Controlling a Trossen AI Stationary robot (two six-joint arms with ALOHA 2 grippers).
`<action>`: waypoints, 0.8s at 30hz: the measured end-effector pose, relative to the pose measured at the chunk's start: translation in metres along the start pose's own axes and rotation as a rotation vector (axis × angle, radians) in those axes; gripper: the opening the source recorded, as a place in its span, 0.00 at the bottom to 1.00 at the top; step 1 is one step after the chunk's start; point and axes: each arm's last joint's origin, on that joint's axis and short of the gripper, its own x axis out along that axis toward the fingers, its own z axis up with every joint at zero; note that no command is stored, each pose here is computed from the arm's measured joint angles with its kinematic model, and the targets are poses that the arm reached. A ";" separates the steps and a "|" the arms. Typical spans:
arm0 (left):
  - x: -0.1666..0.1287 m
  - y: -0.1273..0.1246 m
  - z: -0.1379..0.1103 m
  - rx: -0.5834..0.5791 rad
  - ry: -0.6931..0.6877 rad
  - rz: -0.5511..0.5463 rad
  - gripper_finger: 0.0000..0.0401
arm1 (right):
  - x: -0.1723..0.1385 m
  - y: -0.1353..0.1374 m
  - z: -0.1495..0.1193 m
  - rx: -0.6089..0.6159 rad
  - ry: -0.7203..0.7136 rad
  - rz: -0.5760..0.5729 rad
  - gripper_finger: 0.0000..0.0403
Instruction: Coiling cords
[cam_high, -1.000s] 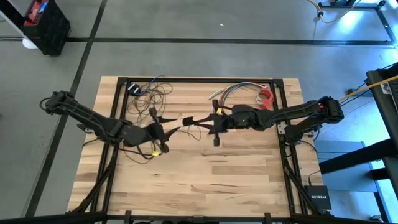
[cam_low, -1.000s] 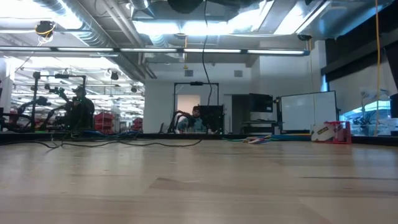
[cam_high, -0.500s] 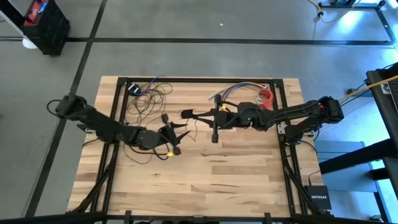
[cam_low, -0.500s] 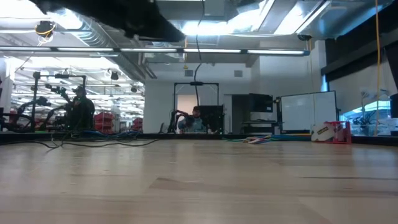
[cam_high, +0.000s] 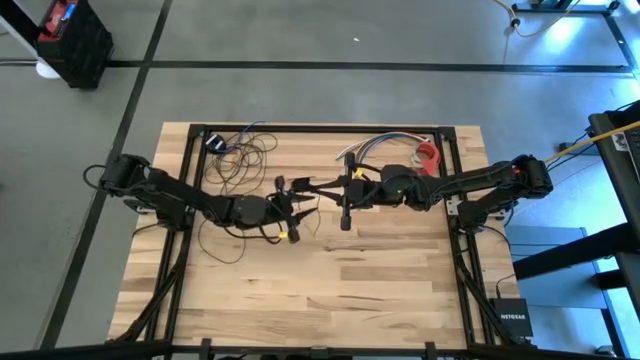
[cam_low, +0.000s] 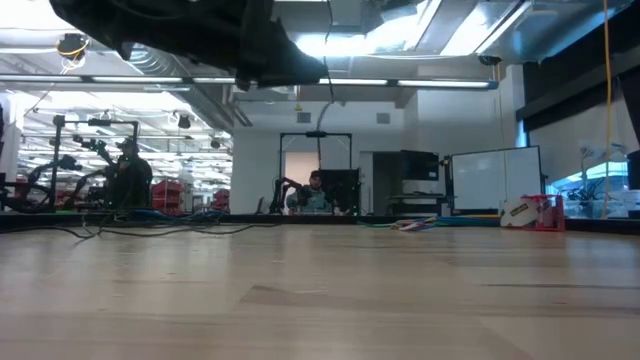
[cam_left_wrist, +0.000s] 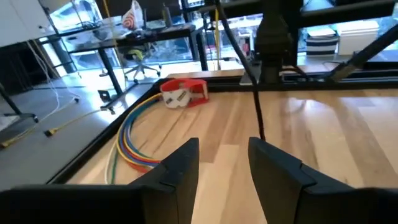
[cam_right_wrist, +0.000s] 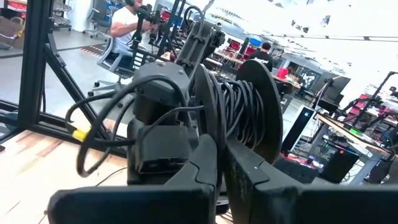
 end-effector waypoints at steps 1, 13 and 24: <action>0.000 0.000 0.000 0.004 0.001 -0.002 0.33 | 0.000 0.000 0.000 0.000 0.000 0.000 0.04; -0.017 0.004 0.009 0.064 0.059 0.015 0.33 | 0.000 0.001 -0.002 -0.002 0.018 0.007 0.04; -0.003 -0.002 0.005 -0.028 -0.021 -0.103 0.33 | 0.000 0.000 -0.001 -0.016 0.008 0.003 0.04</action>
